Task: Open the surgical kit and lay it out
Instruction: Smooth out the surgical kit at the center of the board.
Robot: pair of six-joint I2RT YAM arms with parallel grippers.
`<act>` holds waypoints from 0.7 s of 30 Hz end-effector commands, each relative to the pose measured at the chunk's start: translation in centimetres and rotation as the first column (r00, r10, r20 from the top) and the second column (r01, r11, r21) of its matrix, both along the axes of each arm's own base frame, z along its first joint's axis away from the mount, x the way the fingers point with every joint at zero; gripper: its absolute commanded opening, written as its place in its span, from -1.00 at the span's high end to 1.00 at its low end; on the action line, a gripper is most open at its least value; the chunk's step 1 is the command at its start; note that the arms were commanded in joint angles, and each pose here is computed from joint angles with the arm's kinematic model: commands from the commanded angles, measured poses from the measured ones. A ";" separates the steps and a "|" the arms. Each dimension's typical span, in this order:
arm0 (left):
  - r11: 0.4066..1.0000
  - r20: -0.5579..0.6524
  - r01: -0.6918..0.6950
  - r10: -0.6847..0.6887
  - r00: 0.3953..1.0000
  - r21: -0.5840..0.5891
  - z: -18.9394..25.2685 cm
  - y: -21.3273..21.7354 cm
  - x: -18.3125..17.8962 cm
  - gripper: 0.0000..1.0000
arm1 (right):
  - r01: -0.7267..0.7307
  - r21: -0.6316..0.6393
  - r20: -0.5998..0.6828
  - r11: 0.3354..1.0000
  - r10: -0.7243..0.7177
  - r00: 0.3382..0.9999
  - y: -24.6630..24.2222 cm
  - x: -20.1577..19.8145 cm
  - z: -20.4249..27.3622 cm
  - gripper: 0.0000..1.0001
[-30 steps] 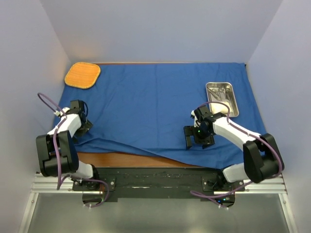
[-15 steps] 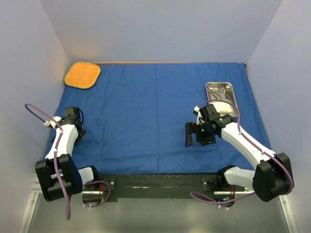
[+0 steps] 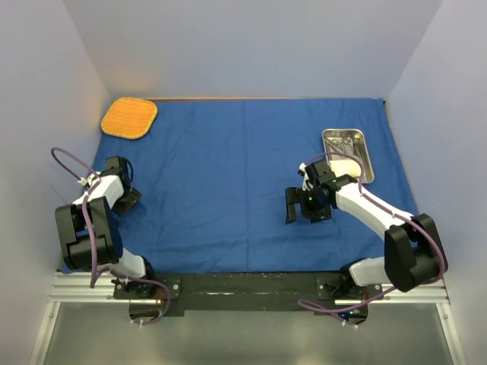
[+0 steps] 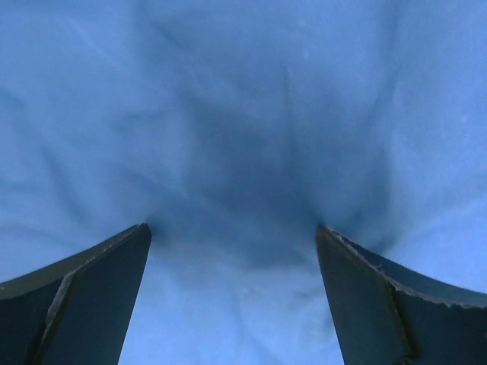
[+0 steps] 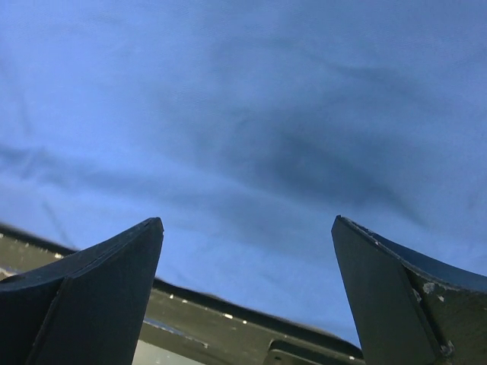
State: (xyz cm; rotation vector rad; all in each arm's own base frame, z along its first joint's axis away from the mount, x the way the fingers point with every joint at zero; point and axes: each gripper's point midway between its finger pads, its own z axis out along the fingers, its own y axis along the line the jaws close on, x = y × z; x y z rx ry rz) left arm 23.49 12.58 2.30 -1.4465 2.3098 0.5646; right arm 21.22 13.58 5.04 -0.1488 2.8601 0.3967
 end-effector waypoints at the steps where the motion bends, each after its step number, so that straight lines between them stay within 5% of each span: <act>1: 1.000 0.021 -0.025 0.025 0.999 -0.010 -0.3 0.0 0.2 -0.94 | 0.163 -0.015 -0.088 0.987 -0.164 0.983 -2.1 -1.7 -2.8 -0.97; 5: 0.998 -0.012 -0.060 0.061 0.998 0.021 -0.7 0.0 -3.0 -0.94 | 0.372 -0.013 -0.171 0.928 -0.369 0.914 -5.2 -4.0 -4.1 -0.97; 9: 0.995 0.005 -0.093 0.093 0.996 0.024 -0.6 0.3 -4.3 -0.93 | 0.544 -0.089 -0.122 0.834 -0.551 0.825 -7.8 -3.9 -2.7 -0.97; 15: 0.998 0.076 -0.041 0.037 0.996 0.044 2.8 1.3 -0.9 -0.95 | 0.594 -0.025 0.073 0.804 -0.591 0.803 -9.7 0.4 1.4 -0.97; 21: 0.997 0.170 0.021 -0.032 0.985 0.068 4.8 1.6 2.7 -0.96 | 0.644 -0.108 0.198 0.758 -0.618 0.761 -12.8 2.9 2.0 -0.97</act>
